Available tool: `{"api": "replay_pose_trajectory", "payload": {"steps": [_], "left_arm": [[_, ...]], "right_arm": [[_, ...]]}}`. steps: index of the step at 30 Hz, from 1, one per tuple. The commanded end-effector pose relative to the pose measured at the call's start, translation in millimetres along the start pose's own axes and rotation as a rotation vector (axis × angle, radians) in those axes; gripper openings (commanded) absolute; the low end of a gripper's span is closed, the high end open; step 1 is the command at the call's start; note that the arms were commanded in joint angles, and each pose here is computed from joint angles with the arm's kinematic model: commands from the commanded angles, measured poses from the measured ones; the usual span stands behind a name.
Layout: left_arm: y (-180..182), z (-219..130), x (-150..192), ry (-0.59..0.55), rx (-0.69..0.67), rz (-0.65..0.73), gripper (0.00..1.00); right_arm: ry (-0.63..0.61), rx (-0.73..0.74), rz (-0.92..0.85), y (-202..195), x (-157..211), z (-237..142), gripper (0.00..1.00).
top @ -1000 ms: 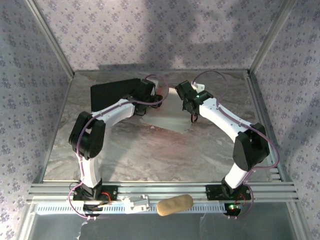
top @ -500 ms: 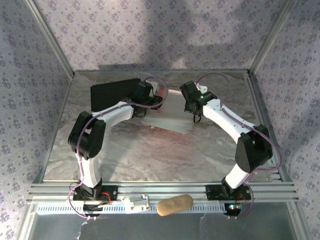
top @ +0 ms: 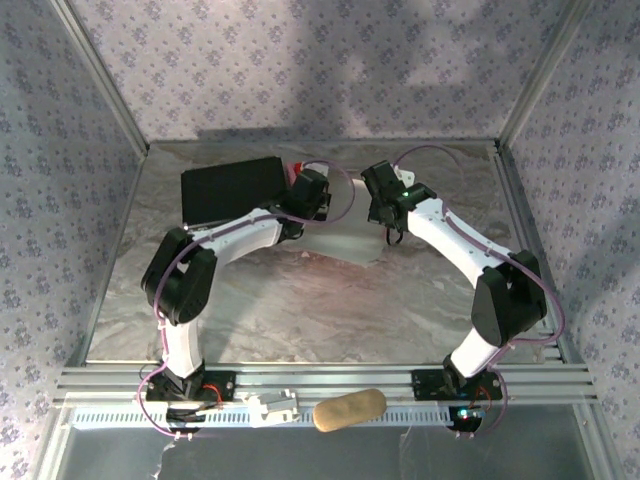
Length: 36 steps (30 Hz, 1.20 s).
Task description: Fold the paper box
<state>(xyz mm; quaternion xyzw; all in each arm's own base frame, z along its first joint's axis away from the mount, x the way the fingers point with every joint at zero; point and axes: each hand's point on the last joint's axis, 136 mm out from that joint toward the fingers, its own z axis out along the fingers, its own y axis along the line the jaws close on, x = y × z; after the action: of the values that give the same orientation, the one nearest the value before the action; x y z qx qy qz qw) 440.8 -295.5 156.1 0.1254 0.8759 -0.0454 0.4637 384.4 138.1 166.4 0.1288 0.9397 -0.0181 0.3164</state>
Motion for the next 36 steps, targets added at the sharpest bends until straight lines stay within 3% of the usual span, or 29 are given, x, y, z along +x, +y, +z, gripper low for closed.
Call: {"api": "replay_pose_trajectory", "payload": {"steps": [1,9,12,17,28,34,35,36], "left_arm": [[57,-13,-3,-0.020,-0.323,0.009,0.00],[51,-34,-16,-0.072,-0.376,0.024,0.00],[38,-47,-27,-0.087,-0.286,-0.017,0.06],[30,-62,-38,-0.081,-0.215,-0.035,0.00],[24,-83,-47,-0.093,-0.293,0.002,0.00],[26,-83,-46,-0.092,-0.313,-0.002,0.00],[26,-83,-47,-0.088,-0.307,-0.001,0.01],[24,-84,-47,-0.084,-0.300,0.001,0.11]], "right_arm": [[-0.023,0.048,0.021,-15,-4,-9,0.00],[-0.023,0.058,0.021,-16,-2,-10,0.00],[-0.025,0.072,0.017,-18,-1,-8,0.00],[-0.047,0.135,-0.007,-25,-1,-8,0.00],[-0.120,0.354,-0.018,-36,-1,-20,0.00],[-0.142,0.342,0.016,-33,4,-26,0.00],[-0.129,0.318,0.023,-30,6,-24,0.00],[-0.115,0.295,0.029,-28,8,-22,0.00]]}}
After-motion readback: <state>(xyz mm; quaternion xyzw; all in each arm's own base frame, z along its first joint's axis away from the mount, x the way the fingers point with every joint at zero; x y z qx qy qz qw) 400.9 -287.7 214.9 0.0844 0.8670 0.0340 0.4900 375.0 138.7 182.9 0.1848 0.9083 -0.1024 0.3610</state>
